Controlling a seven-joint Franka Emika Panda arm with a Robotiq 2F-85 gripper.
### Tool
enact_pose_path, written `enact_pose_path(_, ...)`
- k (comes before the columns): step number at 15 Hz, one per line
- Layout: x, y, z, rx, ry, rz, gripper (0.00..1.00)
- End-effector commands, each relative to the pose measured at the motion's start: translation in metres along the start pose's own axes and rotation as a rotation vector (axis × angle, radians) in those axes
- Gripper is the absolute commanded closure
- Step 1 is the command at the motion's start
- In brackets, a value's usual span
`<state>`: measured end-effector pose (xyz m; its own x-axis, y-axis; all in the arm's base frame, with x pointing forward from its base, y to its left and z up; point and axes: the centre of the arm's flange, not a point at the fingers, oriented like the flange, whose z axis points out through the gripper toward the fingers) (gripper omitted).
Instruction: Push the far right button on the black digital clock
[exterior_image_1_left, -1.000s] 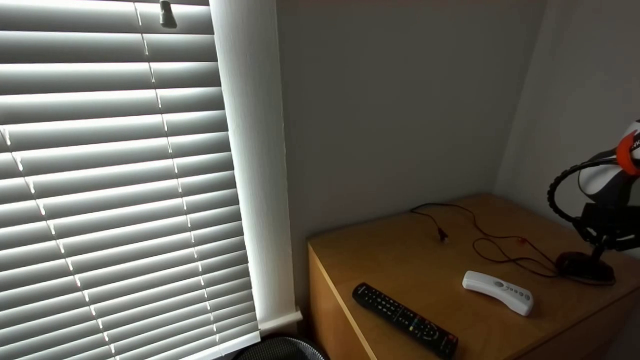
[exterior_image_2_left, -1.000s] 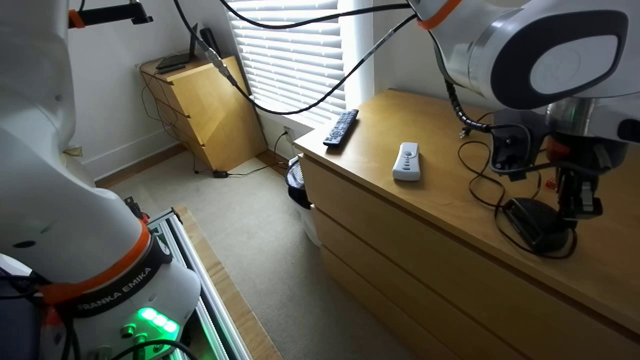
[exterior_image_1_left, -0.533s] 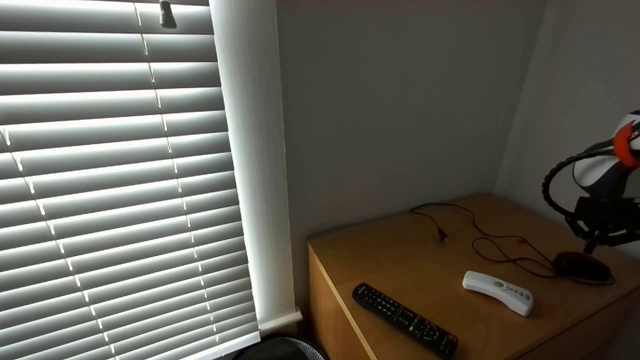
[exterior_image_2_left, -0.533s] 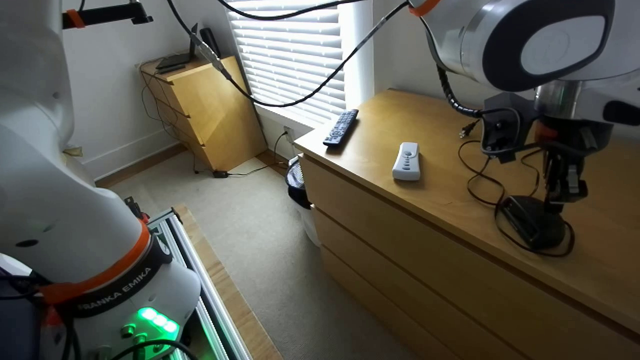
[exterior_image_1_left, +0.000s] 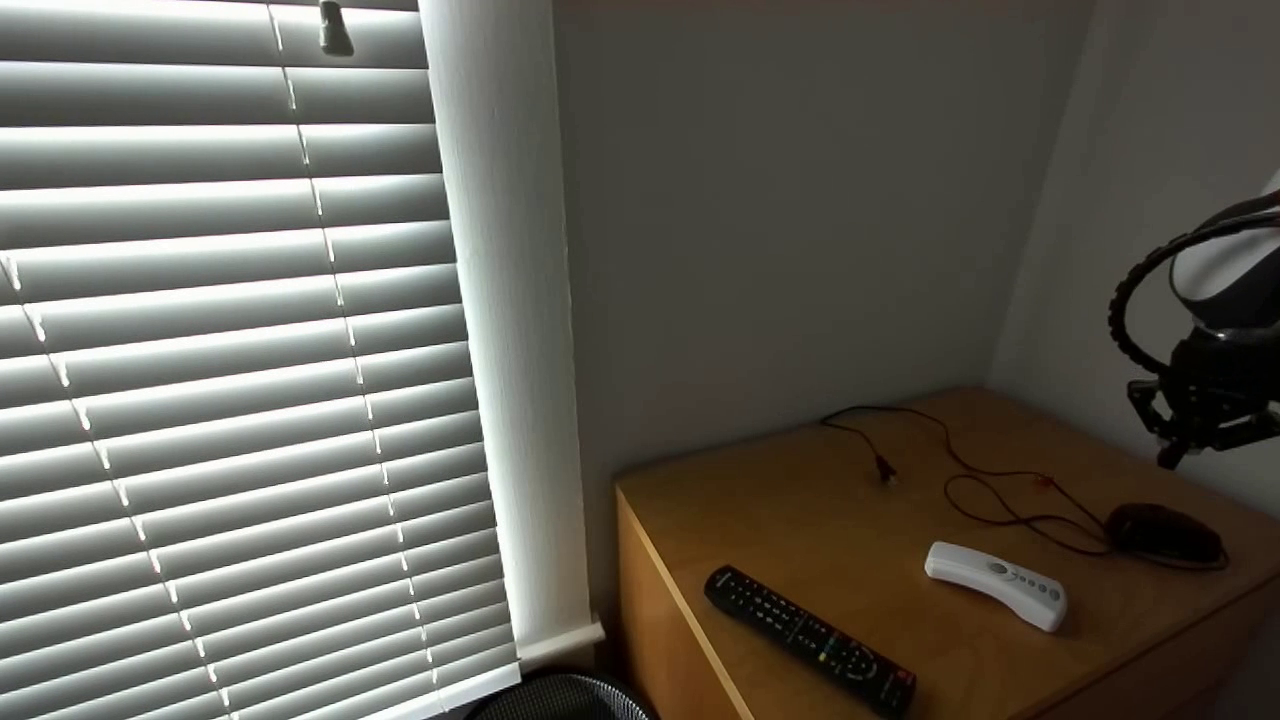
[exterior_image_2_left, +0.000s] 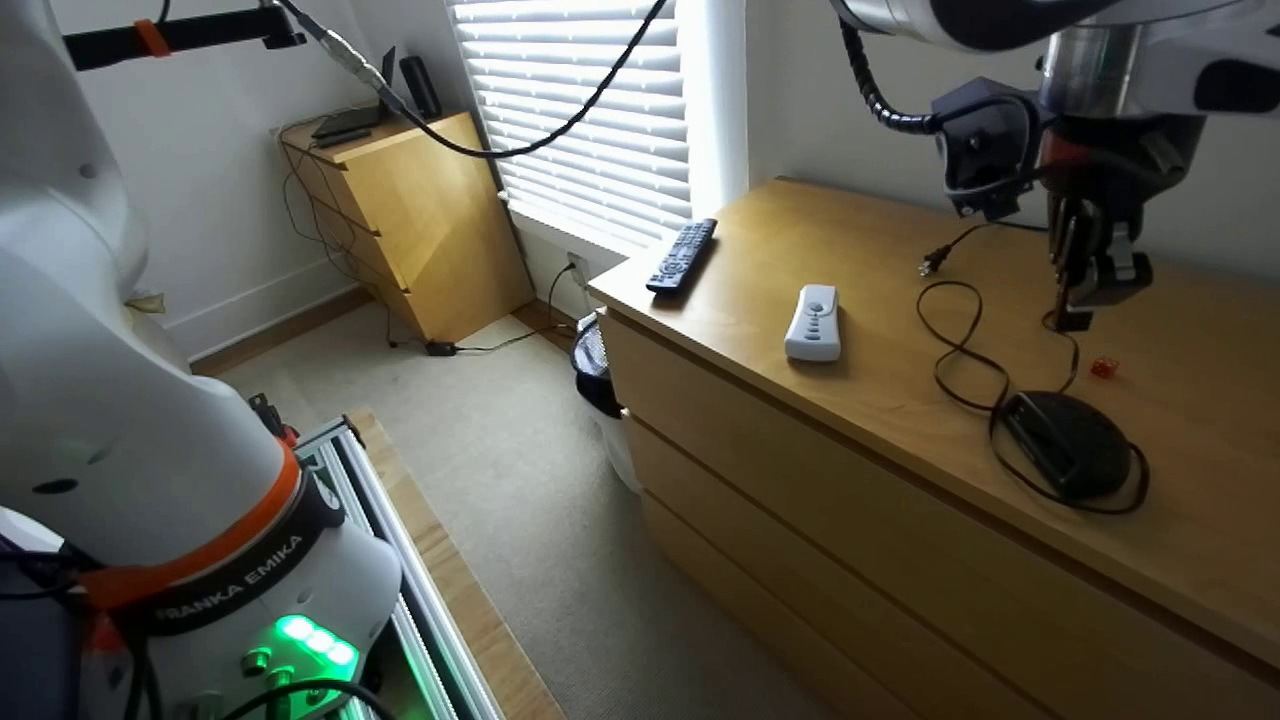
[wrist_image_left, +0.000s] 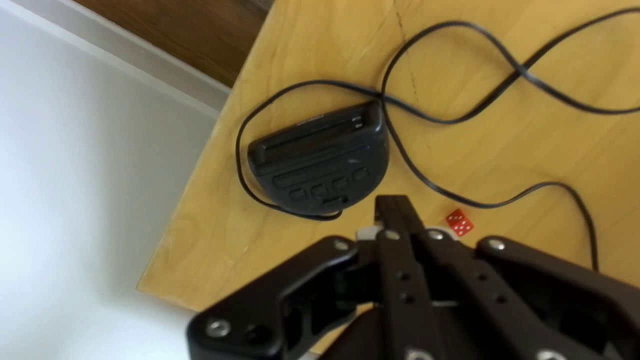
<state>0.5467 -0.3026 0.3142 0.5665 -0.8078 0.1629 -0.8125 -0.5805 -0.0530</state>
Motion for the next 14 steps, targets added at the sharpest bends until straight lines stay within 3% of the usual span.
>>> enact_pose_path(1, -0.023, 0.014, -0.031, 0.025, -0.118, -0.164, 0.7)
enact_pose_path(2, -0.024, 0.016, -0.037, 0.028, -0.136, -0.222, 0.69)
enact_pose_path(5, -0.024, 0.027, -0.055, 0.036, -0.175, -0.394, 0.48)
enact_pose_path(10, -0.021, 0.037, -0.074, 0.053, -0.081, -0.67, 0.11)
enact_pose_path(11, -0.011, 0.027, -0.071, 0.047, -0.112, -0.581, 0.04)
enact_pose_path(12, -0.01, 0.027, -0.074, 0.049, -0.105, -0.592, 0.2)
enact_pose_path(14, -0.009, 0.026, -0.073, 0.048, -0.105, -0.592, 0.07)
